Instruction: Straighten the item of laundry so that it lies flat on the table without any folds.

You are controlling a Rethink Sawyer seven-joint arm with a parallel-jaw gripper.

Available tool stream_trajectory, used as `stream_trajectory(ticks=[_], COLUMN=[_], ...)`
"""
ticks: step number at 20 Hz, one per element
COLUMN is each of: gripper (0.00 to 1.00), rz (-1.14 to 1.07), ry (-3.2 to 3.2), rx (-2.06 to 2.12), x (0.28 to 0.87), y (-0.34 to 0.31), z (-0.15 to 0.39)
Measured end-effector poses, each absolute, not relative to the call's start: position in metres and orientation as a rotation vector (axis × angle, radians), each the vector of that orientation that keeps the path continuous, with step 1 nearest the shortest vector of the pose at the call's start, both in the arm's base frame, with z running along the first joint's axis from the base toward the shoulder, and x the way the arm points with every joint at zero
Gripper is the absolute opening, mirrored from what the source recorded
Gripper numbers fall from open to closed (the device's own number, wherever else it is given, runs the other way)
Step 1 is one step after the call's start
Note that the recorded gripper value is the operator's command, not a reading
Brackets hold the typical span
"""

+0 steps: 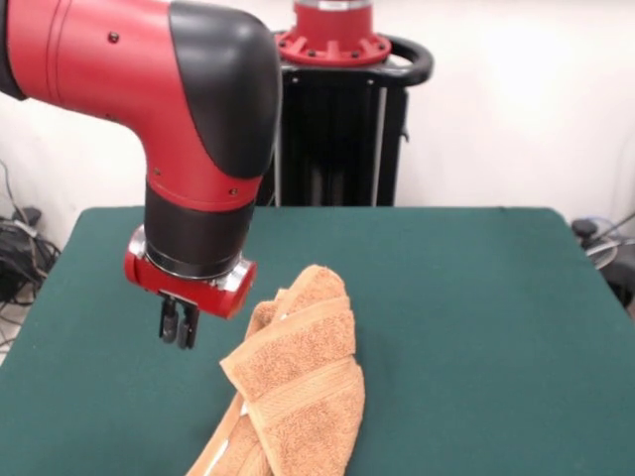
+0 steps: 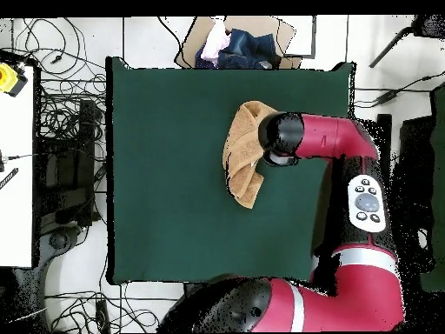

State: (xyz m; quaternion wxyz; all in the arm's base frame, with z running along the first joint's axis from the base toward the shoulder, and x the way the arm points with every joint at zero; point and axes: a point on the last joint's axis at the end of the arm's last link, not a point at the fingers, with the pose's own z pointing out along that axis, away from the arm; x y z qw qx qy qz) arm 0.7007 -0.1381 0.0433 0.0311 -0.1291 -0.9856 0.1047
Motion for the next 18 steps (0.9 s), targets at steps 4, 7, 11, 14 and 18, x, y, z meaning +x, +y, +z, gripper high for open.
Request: stream_trajectory(ticks=[4, 7, 11, 14, 18], gripper=[0.00, 0.00, 0.00, 0.00, 1.00], rz=[0.289, 0.287, 0.266, 0.235, 0.224], ry=[-3.049, -3.060, -3.090, -3.114, -3.157], rx=[-0.432, -0.437, -0.464, -0.477, -0.429], x=[0.709, 0.710, 0.709, 0.707, 0.700], y=[-0.135, -0.138, -0.151, -0.161, -0.188], z=[0.047, 0.047, 0.044, 0.040, 0.031])
